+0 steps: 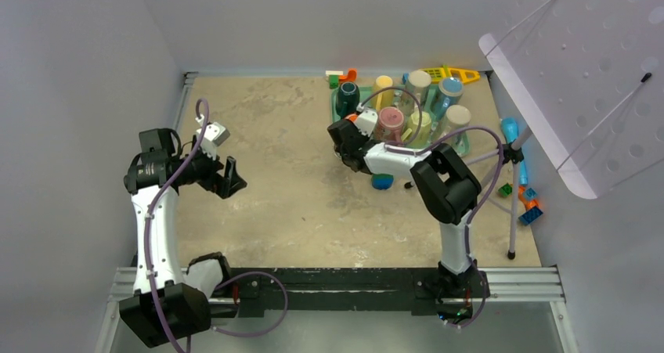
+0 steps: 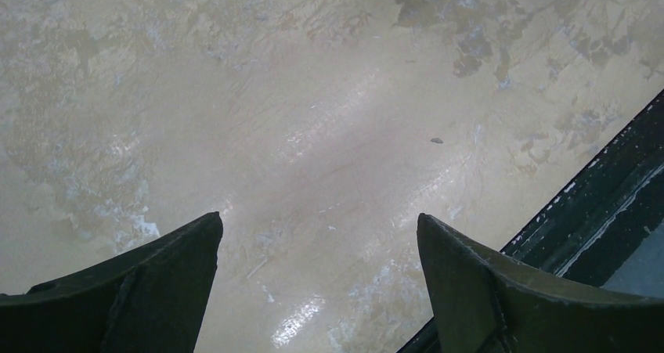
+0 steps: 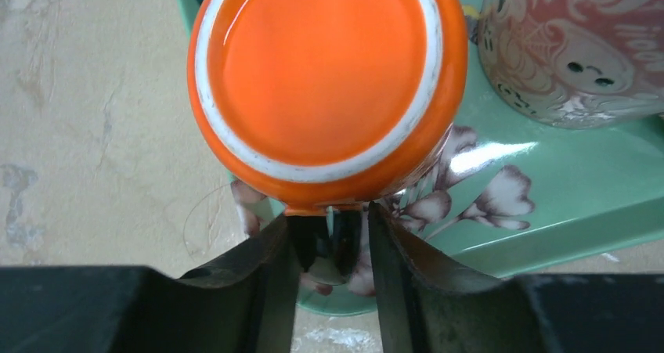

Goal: Turn the mug right side up

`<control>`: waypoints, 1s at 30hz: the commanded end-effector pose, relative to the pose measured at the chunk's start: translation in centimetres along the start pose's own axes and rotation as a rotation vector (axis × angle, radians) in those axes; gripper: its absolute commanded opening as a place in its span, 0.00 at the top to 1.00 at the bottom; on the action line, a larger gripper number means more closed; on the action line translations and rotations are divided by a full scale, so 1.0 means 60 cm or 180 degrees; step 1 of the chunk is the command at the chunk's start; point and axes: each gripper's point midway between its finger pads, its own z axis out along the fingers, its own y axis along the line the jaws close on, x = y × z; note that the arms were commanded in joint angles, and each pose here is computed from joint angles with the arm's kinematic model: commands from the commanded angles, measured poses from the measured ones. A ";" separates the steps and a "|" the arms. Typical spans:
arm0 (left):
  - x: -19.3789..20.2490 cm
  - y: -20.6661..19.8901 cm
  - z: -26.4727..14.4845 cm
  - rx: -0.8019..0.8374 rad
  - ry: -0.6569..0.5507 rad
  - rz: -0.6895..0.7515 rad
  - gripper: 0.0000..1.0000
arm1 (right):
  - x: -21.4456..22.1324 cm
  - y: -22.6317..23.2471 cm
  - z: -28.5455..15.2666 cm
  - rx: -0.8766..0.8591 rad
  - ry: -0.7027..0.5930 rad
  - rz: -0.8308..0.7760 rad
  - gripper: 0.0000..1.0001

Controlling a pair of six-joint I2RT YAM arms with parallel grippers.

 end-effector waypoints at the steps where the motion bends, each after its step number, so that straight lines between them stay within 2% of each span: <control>1: -0.011 -0.024 -0.004 0.0221 -0.0150 0.0156 0.02 | -0.045 0.002 0.004 0.0057 -0.0216 0.0073 0.69; 4: -0.011 -0.028 -0.005 0.0222 -0.0165 0.0187 0.02 | -0.042 -0.005 0.008 0.0008 -0.0175 0.0051 1.00; 10: -0.015 -0.028 -0.009 0.0224 -0.0143 0.0105 0.02 | -0.088 0.010 -0.036 -0.0405 -0.0360 -0.0203 1.00; 15: -0.058 -0.033 -0.030 0.0265 -0.0152 -0.0134 0.02 | -0.176 0.058 -0.140 -0.1239 -0.0727 -0.0340 1.00; 21: -0.159 -0.094 -0.061 0.1016 -0.0620 -0.0524 0.03 | -0.256 0.093 -0.254 -0.1973 -0.1107 -0.0363 1.00; 25: -0.226 -0.134 -0.082 0.1472 -0.0936 -0.0722 0.05 | -0.284 0.147 -0.358 -0.2883 -0.1167 -0.0262 1.00; 30: -0.281 -0.164 -0.089 0.1434 -0.1346 -0.0568 0.00 | -0.308 0.202 -0.520 -0.4050 -0.1286 0.0020 1.00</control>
